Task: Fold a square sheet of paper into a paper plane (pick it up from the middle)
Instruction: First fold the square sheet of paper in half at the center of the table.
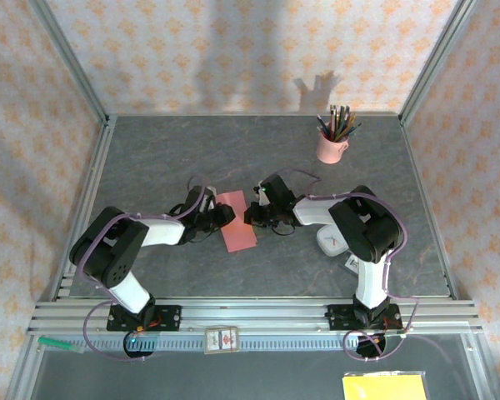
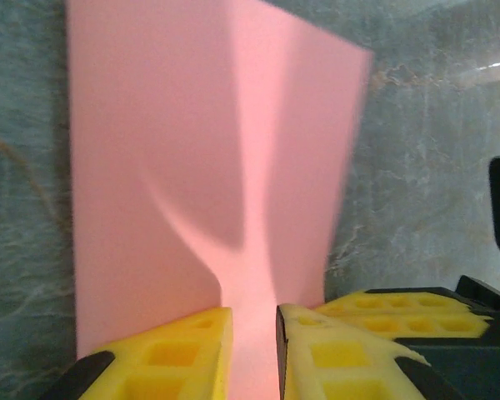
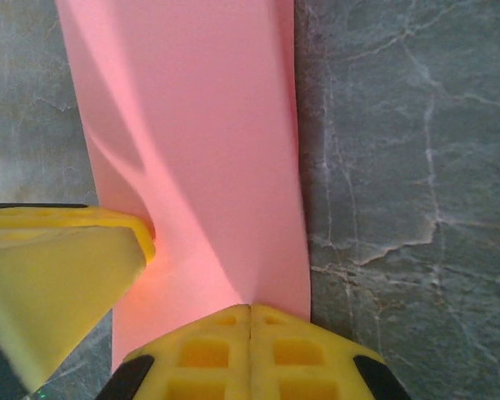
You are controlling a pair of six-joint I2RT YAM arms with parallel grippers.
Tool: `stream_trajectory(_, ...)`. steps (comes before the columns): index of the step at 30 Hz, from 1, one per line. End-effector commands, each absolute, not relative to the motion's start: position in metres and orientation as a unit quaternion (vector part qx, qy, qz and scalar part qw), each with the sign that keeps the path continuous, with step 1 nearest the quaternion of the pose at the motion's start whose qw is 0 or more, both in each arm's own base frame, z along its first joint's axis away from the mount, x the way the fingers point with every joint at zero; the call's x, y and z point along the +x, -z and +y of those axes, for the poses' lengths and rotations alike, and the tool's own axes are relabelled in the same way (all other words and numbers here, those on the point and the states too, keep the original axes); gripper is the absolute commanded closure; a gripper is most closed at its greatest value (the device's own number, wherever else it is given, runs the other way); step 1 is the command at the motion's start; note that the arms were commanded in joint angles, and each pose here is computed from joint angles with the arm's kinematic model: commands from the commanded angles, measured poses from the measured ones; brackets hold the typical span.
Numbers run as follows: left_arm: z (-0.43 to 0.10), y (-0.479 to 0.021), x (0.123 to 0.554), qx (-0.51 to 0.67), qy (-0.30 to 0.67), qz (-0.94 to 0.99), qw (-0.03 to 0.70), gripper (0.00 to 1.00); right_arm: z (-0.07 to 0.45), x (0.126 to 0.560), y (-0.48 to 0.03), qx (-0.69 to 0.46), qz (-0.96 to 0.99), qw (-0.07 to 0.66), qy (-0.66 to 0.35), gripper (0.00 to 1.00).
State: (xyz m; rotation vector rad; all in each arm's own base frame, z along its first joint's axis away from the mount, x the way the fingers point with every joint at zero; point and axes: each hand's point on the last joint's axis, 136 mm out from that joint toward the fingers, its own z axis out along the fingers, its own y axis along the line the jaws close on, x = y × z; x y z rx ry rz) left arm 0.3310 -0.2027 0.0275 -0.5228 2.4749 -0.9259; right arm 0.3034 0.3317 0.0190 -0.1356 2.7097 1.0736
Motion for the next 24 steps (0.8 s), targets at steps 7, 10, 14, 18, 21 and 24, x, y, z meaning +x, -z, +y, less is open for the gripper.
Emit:
stream_trajectory(7,-0.204,-0.04,0.329,-0.172,0.363,0.886,0.231,0.73,0.284,0.277,0.048,0.0,0.967,0.063,-0.247,1.0)
stream_trajectory(10,-0.212,-0.059,0.322,-0.172,0.396,0.87,0.237,0.72,0.283,0.277,0.048,0.001,0.967,0.064,-0.246,1.0)
stream_trajectory(14,-0.218,-0.064,0.308,-0.177,0.416,0.862,0.23,0.72,0.284,0.277,0.049,0.003,0.967,0.062,-0.246,1.0)
stream_trajectory(18,-0.219,-0.048,0.298,-0.181,0.411,0.868,0.211,0.72,0.284,0.278,0.05,0.002,0.968,0.061,-0.244,1.0)
stream_trajectory(21,-0.21,-0.031,0.293,-0.198,0.391,0.875,0.204,0.73,0.284,0.278,0.051,0.002,0.968,0.06,-0.244,1.0)
stream_trajectory(24,-0.206,-0.022,0.29,-0.198,0.382,0.88,0.203,0.73,0.284,0.279,0.051,0.0,0.968,0.062,-0.242,1.0)
